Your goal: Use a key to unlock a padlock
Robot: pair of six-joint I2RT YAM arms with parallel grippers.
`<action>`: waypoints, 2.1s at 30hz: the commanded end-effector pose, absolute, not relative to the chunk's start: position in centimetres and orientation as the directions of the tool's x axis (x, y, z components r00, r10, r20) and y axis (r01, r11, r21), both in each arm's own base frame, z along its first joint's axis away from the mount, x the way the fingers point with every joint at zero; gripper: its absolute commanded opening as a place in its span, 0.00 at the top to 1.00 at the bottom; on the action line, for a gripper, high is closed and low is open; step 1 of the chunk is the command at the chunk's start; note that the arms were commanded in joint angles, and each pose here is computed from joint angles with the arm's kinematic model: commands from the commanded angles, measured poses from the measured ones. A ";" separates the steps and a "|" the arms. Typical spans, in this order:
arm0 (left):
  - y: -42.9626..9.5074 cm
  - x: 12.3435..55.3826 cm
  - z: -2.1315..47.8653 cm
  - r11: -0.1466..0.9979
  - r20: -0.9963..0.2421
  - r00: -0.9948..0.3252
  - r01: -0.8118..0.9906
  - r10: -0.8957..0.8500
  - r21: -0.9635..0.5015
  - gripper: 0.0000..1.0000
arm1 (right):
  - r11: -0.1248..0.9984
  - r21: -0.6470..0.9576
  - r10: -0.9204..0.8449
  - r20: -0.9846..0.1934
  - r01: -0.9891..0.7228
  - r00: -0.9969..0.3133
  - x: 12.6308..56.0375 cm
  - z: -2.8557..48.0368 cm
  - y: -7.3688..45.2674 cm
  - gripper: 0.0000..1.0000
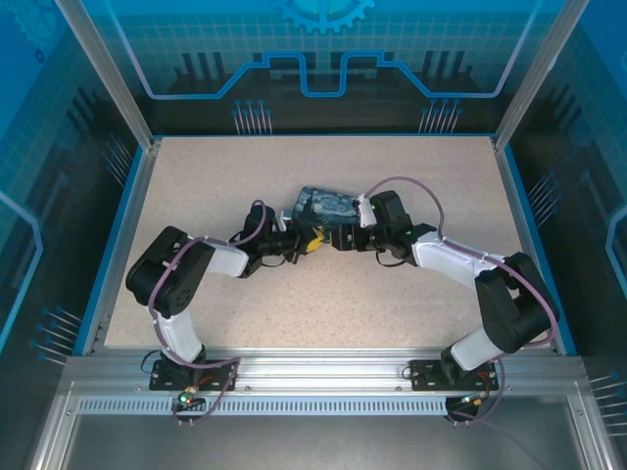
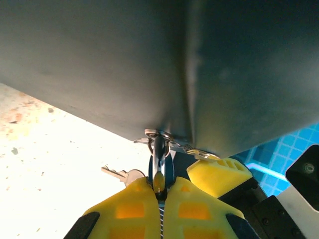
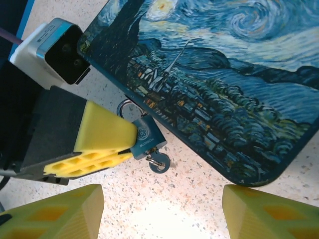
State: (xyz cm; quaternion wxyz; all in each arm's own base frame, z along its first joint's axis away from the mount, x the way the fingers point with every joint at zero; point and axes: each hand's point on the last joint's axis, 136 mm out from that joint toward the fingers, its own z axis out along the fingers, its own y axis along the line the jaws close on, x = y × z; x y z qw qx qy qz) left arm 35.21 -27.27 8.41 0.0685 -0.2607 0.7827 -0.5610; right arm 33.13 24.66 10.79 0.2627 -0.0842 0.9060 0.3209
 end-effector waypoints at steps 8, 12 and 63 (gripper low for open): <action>-29.0 30.9 8.3 0.358 0.102 -0.932 -0.232 -0.348 -0.904 0.80 | 0.807 0.557 0.144 -0.503 -0.193 -0.852 37.2 9.6 24.2 0.35; -28.3 30.3 8.7 0.388 0.071 -0.936 -0.210 -0.345 -0.898 0.49 | 0.806 0.574 0.192 -0.481 -0.142 -0.855 39.1 9.1 23.2 0.35; -17.8 36.9 21.7 0.720 -0.503 -0.667 -0.072 -0.549 -0.690 0.01 | 0.808 0.428 -0.152 -0.512 -0.404 -0.846 38.6 4.4 23.6 0.43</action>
